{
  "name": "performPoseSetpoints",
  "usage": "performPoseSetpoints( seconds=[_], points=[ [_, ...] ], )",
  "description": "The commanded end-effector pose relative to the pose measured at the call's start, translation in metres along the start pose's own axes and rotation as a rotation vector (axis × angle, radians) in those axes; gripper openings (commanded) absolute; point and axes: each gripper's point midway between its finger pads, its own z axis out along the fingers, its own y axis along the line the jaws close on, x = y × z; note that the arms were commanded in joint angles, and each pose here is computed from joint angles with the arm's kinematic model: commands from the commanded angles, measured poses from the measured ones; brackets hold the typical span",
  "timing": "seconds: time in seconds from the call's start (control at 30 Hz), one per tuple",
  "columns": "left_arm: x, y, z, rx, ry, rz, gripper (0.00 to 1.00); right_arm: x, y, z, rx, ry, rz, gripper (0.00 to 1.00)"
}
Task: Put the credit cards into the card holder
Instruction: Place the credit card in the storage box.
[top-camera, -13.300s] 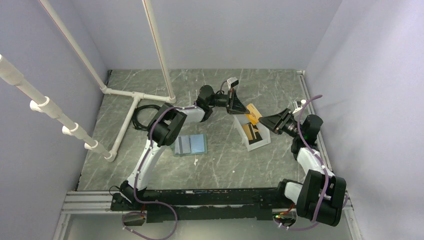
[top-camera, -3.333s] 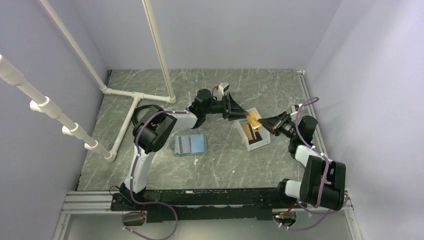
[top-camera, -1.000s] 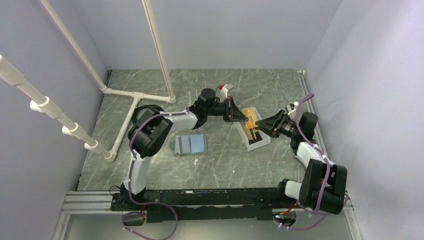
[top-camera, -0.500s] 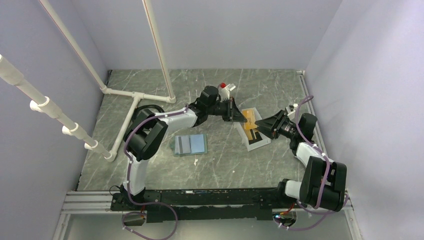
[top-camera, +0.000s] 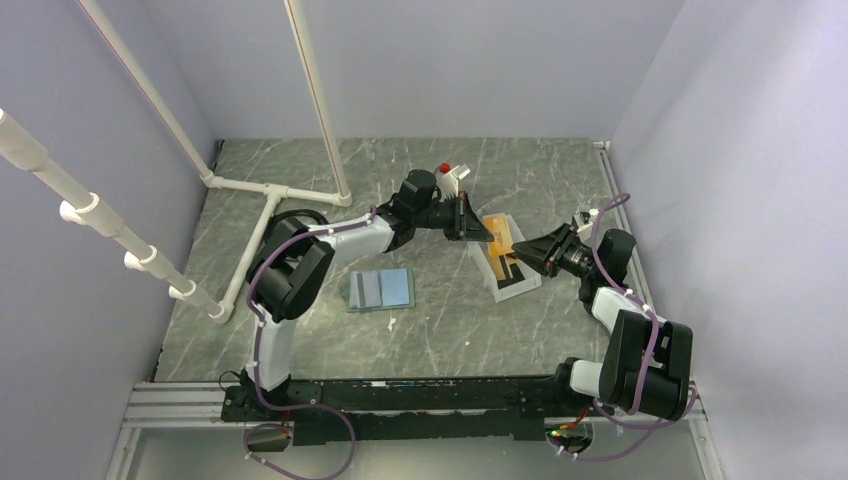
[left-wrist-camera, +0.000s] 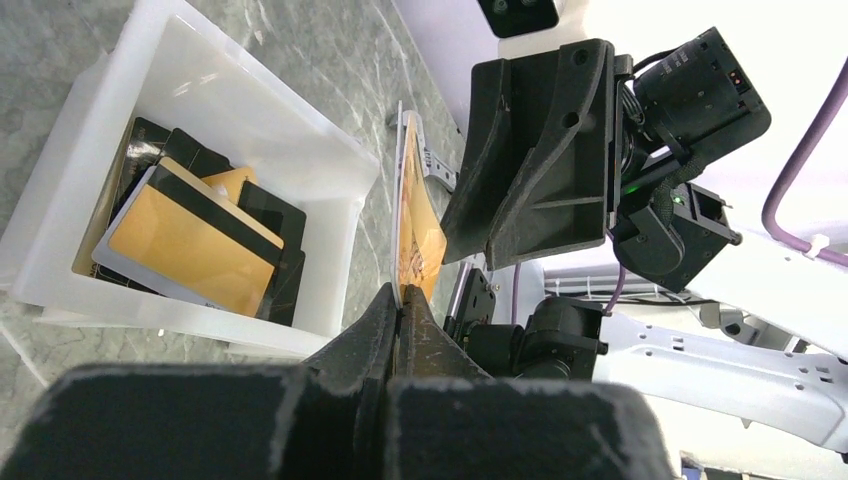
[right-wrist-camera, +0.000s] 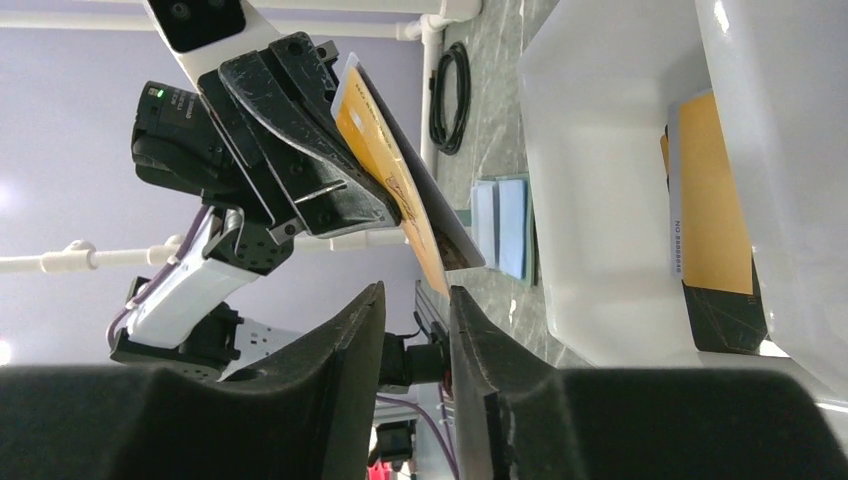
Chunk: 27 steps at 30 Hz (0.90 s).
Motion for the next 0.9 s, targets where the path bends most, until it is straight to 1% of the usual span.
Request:
performPoseSetpoints(
  seconds=[0.0, 0.07, 0.1, 0.27, 0.4, 0.5, 0.67, 0.8, 0.87],
  points=[
    [-0.002, -0.025, 0.004, 0.055, 0.015, 0.044, 0.0, 0.001, 0.021, -0.001, -0.073, 0.021, -0.089, 0.28],
    [0.0, -0.028, 0.005, 0.076, 0.026, 0.032, 0.0, 0.001, 0.021, -0.001, -0.072, 0.019, -0.089, 0.23],
    [0.001, -0.031, 0.005, 0.102, 0.032, 0.019, 0.0, 0.001, 0.02, -0.001, -0.074, 0.017, -0.087, 0.22],
    [0.007, -0.033, 0.012, 0.193, 0.051, -0.106, 0.0, -0.003, 0.023, 0.0, -0.093, 0.0, -0.105, 0.22],
    [0.011, -0.029, 0.015, 0.211, 0.059, -0.15, 0.0, -0.005, 0.024, 0.0, -0.099, -0.008, -0.112, 0.21],
    [0.013, -0.023, 0.015, 0.192, 0.064, -0.155, 0.0, -0.004, 0.025, 0.0, -0.102, -0.008, -0.117, 0.18],
    [0.017, -0.011, 0.016, 0.123, 0.077, -0.119, 0.0, -0.002, 0.026, -0.001, -0.095, -0.006, -0.118, 0.18],
    [0.016, -0.014, 0.017, 0.114, 0.09, -0.091, 0.0, -0.005, 0.025, 0.0, -0.09, -0.008, -0.123, 0.18],
    [0.016, -0.018, 0.016, 0.135, 0.094, -0.093, 0.0, -0.006, 0.027, 0.0, -0.097, -0.012, -0.13, 0.18]
  ],
)
